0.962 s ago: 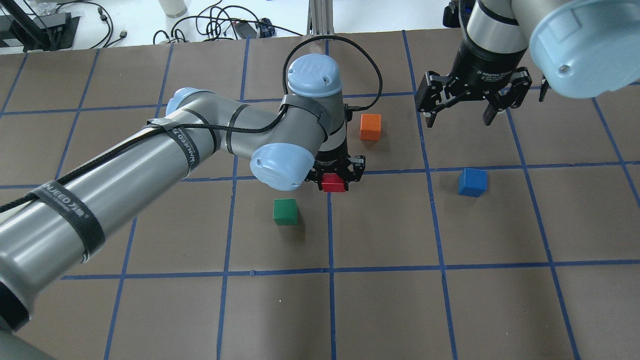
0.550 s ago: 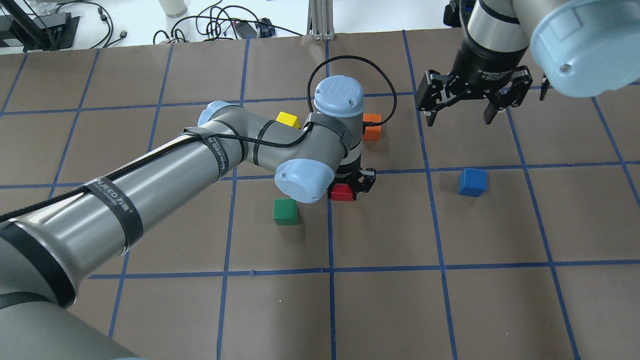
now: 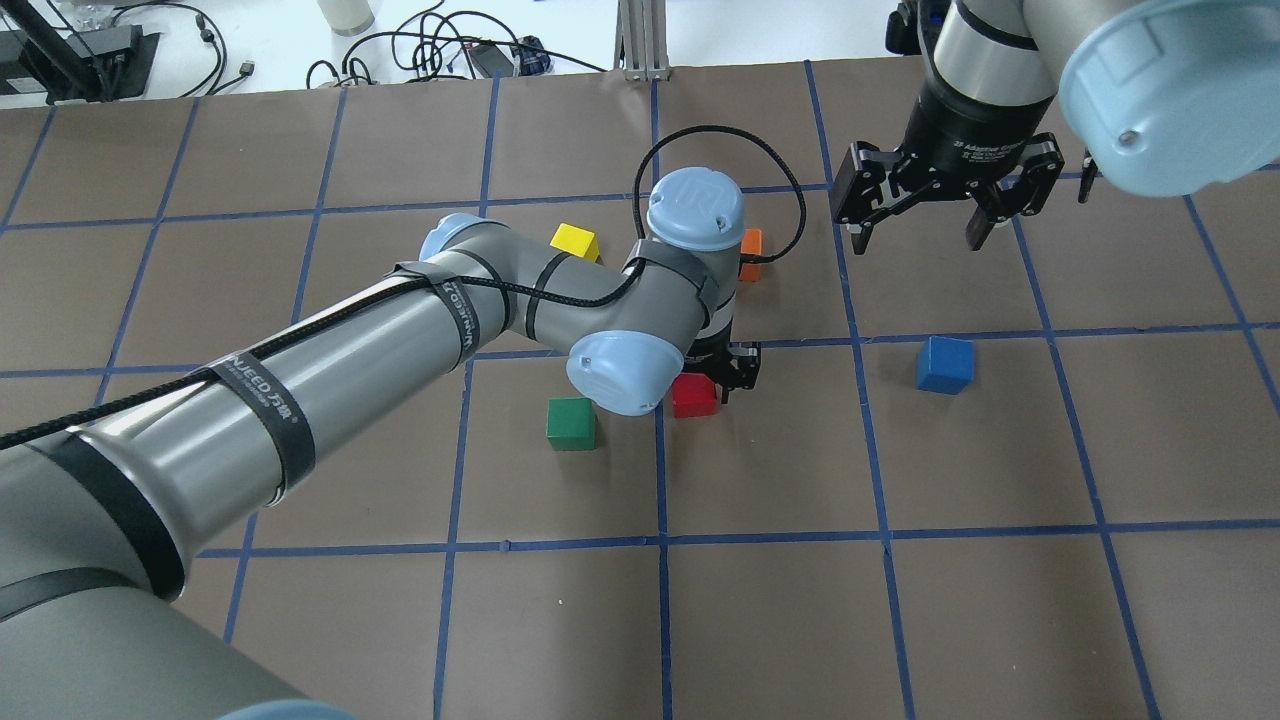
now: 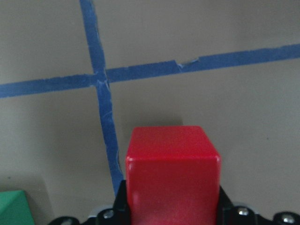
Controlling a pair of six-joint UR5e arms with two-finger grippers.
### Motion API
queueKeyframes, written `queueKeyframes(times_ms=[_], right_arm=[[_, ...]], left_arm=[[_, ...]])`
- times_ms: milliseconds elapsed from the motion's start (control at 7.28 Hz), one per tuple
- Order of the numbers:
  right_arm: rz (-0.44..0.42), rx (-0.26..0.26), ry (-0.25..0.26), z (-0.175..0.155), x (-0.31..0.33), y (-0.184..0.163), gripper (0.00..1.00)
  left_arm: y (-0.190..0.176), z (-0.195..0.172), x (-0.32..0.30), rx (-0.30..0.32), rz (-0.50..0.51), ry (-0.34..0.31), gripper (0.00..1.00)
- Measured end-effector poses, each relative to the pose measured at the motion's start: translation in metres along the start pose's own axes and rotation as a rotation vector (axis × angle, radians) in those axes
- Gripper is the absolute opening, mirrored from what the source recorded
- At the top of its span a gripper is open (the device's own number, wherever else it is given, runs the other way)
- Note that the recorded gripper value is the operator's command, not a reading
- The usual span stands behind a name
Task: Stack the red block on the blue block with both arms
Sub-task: 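Set down the red cube with the left gripper while the right gripper approaches, then lower the right gripper onto the red cube and grasp it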
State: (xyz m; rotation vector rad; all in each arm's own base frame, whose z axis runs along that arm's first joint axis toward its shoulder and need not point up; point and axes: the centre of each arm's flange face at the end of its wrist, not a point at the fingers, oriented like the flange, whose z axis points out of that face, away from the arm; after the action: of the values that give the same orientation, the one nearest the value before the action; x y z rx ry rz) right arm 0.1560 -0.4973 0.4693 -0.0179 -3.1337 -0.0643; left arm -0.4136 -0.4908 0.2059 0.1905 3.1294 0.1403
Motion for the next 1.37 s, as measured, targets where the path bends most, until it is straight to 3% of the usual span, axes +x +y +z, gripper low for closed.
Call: queueKeyframes(times_ms=[275, 687, 962, 1374], right_arm=[[0.008, -0.003, -0.005, 0.002, -0.002, 0.0, 1.0], [0.046, -0.057, -0.011, 0.034, -0.021, 0.004, 1.0], [0.043, -0.067, -0.004, 0.073, -0.051, 0.01, 1.0], [0.073, -0.007, -0.006, 0.162, -0.111, 0.016, 1.0]], left_arm=[[0.001, -0.036, -0.022, 0.007, -0.015, 0.0, 1.0], [-0.006, -0.137, -0.132, 0.034, -0.038, -0.022, 1.0], [0.0, -0.208, -0.218, 0.072, -0.084, -0.023, 1.0], [0.041, -0.265, -0.278, 0.084, -0.083, 0.013, 1.0]])
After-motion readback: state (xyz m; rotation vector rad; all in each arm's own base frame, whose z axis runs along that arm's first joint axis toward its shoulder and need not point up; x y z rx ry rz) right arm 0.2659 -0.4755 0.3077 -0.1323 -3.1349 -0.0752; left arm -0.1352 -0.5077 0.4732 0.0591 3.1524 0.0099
